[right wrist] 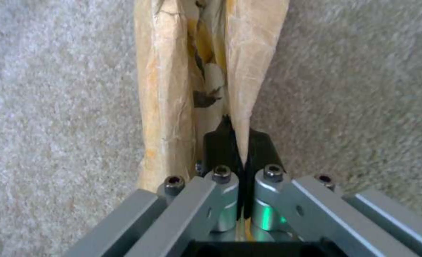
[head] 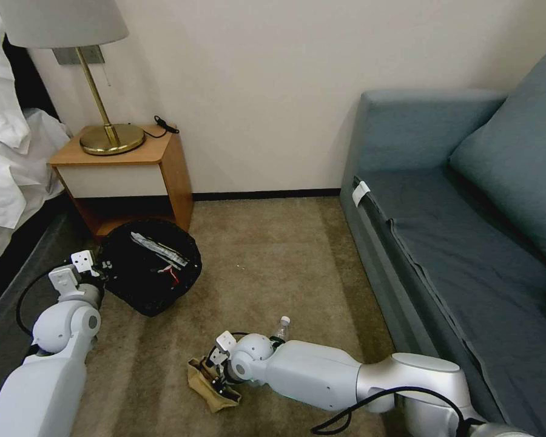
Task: Pick up the trash bin, then pick up the garbage on the floor and place it into the trash bin.
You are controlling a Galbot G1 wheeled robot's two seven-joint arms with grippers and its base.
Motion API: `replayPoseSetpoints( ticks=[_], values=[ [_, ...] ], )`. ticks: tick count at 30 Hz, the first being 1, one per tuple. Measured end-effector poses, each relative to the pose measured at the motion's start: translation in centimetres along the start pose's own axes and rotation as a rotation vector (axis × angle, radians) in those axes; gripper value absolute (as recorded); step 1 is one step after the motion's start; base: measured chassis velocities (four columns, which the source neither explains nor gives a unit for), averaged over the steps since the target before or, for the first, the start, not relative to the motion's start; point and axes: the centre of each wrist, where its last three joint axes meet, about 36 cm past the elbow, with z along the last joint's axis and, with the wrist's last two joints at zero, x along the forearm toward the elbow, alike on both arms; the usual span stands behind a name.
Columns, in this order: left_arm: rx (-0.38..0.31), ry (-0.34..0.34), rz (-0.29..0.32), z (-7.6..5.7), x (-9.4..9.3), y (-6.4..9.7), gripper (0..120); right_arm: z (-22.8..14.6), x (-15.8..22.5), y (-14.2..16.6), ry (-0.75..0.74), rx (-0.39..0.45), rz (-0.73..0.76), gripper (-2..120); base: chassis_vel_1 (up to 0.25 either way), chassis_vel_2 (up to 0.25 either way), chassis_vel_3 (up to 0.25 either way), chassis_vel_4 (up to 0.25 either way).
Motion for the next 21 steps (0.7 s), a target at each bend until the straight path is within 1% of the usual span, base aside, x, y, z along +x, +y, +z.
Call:
replayPoseSetpoints(
  ticks=[6,7,8,10,11,13,21],
  values=[
    [0.000,-0.001,0.000,-0.1,0.0,0.0,2,-0.5,0.8,-1.1,-0.020,-0.011,0.015,0,0.000,0.000,0.000,0.000],
    [0.000,-0.003,-0.001,-0.1,0.0,0.1,2,-0.9,1.5,-1.9,-0.034,-0.017,0.025,0,0.000,0.000,0.000,0.000],
    [0.000,-0.003,-0.001,-0.1,0.0,0.1,2,-0.9,1.5,-1.9,-0.034,-0.017,0.025,0,0.000,0.000,0.000,0.000],
    [0.001,-0.004,-0.001,-0.2,0.0,0.1,2,-1.9,2.7,-3.1,-0.062,-0.029,0.044,0,0.000,0.000,0.000,0.000],
    [0.001,-0.004,-0.001,-0.2,0.0,0.1,2,-1.9,2.7,-3.1,-0.062,-0.029,0.044,0,0.000,0.000,0.000,0.000],
    [0.001,-0.004,-0.001,-0.2,0.0,0.1,2,-2.7,3.9,-4.1,-0.085,-0.040,0.058,0,0.000,0.000,0.000,0.000],
    [0.001,-0.008,-0.005,-0.3,0.1,0.3,2,-4.4,6.7,-6.1,-0.148,-0.094,0.069,0,0.000,0.000,0.000,0.000]
  ],
)
